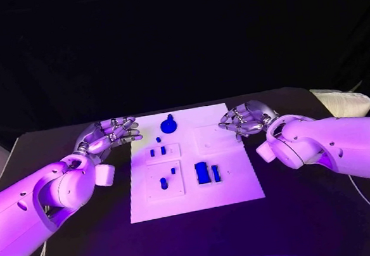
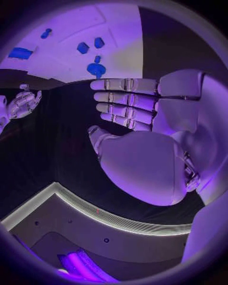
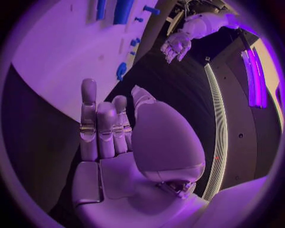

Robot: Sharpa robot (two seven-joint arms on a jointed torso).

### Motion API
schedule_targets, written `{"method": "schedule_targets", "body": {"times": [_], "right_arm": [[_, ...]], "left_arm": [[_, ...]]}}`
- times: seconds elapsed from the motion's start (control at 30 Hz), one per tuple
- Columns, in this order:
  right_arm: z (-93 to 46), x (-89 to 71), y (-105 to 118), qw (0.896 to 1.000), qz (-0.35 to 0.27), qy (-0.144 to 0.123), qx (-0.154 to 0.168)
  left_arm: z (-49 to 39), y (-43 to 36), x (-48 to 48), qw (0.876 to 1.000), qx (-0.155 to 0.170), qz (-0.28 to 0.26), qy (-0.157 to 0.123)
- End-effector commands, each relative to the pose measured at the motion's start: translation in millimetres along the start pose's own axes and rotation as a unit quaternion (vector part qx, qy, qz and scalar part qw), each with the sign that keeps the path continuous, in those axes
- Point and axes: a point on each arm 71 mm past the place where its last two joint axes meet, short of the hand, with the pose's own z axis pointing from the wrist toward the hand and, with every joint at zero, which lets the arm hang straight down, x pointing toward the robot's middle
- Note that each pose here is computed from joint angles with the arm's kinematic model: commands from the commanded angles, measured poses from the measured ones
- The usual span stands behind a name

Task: Assemble the parts on the task board

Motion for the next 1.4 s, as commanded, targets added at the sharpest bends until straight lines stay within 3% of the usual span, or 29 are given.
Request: {"method": "schedule_targets", "body": {"times": [0.03,0.37,0.57,0.6,0.7,0.93,1.2,1.4], "right_arm": [[9.9,-7.7,5,0.996,0.077,-0.028,-0.048],[39.0,-14.2,5,0.99,0.099,-0.054,-0.083],[45.3,-9.8,8,0.989,0.103,-0.052,-0.092],[44.7,-12.4,4,0.992,0.085,-0.062,-0.067],[43.6,-10.7,5,0.992,0.089,-0.063,-0.068],[29.9,7.7,14,0.985,0.142,-0.073,-0.071],[0.0,37.1,33,0.967,0.231,-0.09,-0.065],[-9.9,44.6,39,0.961,0.254,-0.095,-0.06]], "left_arm": [[3.4,-2.6,-6.9,0.999,0.039,-0.008,-0.036],[21.5,10.6,-24.7,0.993,0.061,0.004,-0.104],[25.5,13.7,-26.3,0.991,0.064,0.024,-0.118],[24.9,16.6,-25.6,0.994,0.043,0.007,-0.101],[24.8,16.2,-23.8,0.994,0.043,0.008,-0.102],[23.2,12.3,-3.5,0.992,0.046,0.017,-0.113],[10.9,7.4,40.8,0.988,0.046,0.043,-0.14],[0.7,6.6,60.8,0.985,0.042,0.058,-0.154]]}}
